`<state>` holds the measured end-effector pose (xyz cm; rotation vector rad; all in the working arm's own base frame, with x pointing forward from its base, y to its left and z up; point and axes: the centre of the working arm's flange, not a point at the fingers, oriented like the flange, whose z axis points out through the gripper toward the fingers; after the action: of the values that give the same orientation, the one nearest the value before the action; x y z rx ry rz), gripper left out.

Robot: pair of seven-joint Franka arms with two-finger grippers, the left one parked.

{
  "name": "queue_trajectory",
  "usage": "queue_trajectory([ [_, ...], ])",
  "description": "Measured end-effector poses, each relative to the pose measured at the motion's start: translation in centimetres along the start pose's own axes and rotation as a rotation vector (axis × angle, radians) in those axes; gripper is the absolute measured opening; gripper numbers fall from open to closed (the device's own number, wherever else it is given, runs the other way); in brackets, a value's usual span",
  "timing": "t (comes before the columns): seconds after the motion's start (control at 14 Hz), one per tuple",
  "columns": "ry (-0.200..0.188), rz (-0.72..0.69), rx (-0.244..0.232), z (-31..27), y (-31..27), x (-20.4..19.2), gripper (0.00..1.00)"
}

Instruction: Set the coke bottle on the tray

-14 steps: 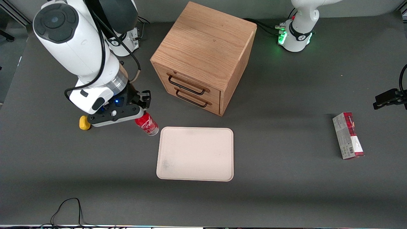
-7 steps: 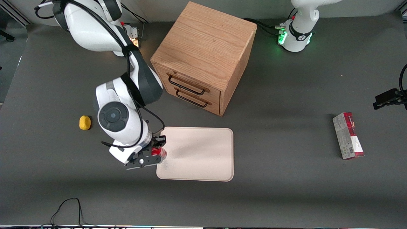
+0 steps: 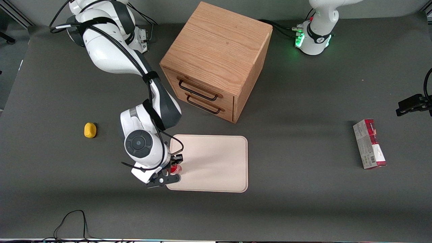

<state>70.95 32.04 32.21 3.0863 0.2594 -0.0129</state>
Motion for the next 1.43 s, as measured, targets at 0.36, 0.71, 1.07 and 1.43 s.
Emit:
queue_trajectory([
  [0.36,0.0,0.002,0.009,1.2,-0.2,0.2,0.36],
  [0.71,0.012,0.004,0.014,0.4,-0.1,0.3,0.66],
  [1.07,-0.014,0.011,0.012,-4.9,0.8,-0.7,1.0],
  [1.43,-0.073,0.047,-0.003,-15.9,4.5,-4.6,1.0],
])
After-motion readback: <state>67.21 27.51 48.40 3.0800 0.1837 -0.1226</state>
